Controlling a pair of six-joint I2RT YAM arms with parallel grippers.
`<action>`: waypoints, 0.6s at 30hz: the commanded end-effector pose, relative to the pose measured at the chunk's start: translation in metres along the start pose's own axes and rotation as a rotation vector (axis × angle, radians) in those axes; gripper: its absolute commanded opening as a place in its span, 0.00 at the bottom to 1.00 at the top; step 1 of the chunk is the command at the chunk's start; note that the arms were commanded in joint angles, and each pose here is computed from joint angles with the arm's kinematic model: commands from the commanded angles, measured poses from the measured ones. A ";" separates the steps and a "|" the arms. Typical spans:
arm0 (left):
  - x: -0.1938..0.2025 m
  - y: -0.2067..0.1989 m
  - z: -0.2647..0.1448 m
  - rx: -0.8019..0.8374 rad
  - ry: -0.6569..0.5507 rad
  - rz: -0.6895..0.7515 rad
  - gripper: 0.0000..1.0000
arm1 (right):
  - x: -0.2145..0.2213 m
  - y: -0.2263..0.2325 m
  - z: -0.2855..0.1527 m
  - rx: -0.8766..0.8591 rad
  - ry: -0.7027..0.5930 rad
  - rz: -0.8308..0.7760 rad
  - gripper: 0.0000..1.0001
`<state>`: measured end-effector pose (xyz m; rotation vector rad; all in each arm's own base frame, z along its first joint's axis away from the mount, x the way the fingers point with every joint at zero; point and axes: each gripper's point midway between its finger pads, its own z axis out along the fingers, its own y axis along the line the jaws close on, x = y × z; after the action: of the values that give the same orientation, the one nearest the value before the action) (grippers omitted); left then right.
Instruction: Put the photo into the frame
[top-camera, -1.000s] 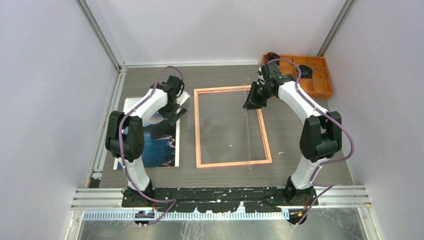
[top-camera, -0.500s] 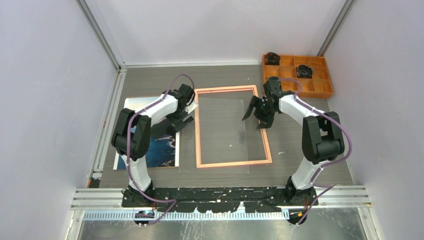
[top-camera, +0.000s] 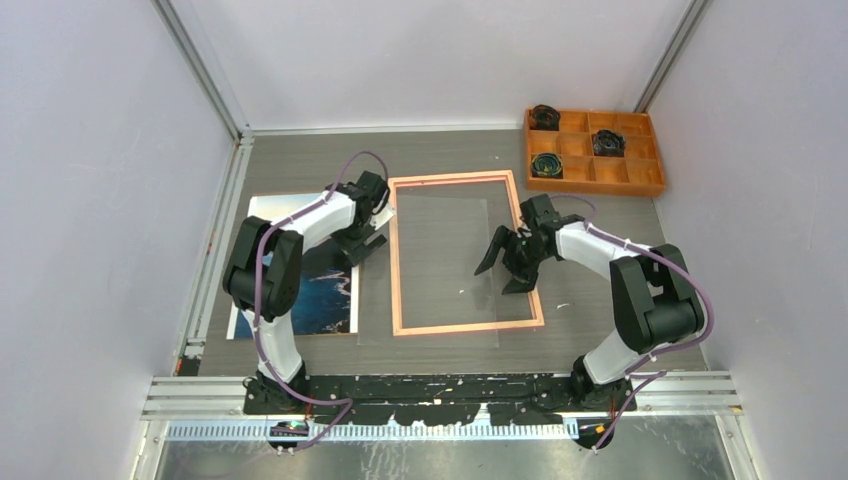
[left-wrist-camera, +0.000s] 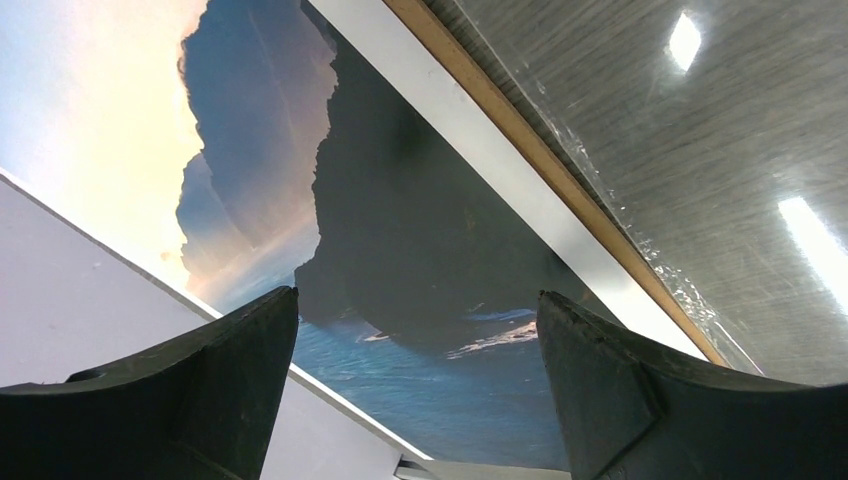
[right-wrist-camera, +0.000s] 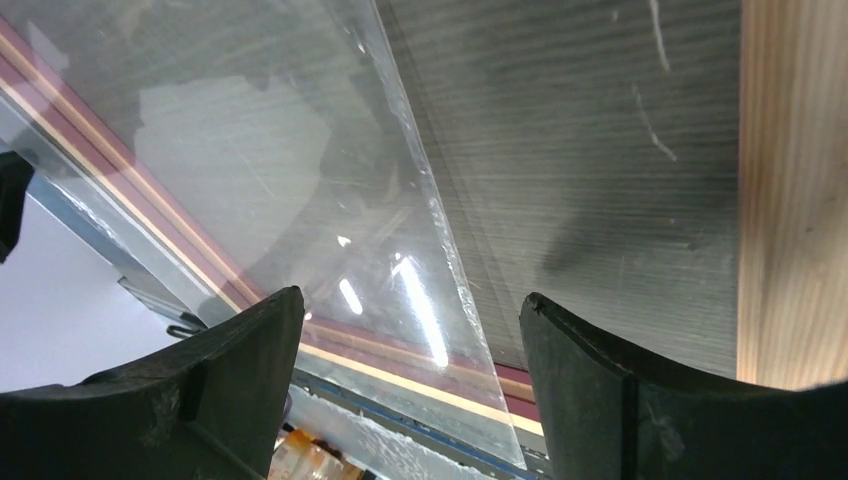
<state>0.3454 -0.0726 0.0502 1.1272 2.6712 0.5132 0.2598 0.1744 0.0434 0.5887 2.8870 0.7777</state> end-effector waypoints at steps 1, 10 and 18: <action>0.000 -0.001 0.003 -0.005 -0.006 -0.022 0.90 | 0.013 0.006 0.004 -0.057 0.032 0.007 0.83; 0.001 -0.005 0.006 0.005 0.000 -0.015 0.90 | 0.029 0.022 0.026 -0.207 0.102 0.049 0.74; 0.004 -0.009 0.009 0.023 0.012 -0.001 0.90 | 0.017 0.057 0.020 -0.465 0.017 0.078 0.64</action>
<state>0.3408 -0.0713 0.0423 1.1374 2.6881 0.5109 0.2443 0.2202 0.0338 0.6512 2.7738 1.2409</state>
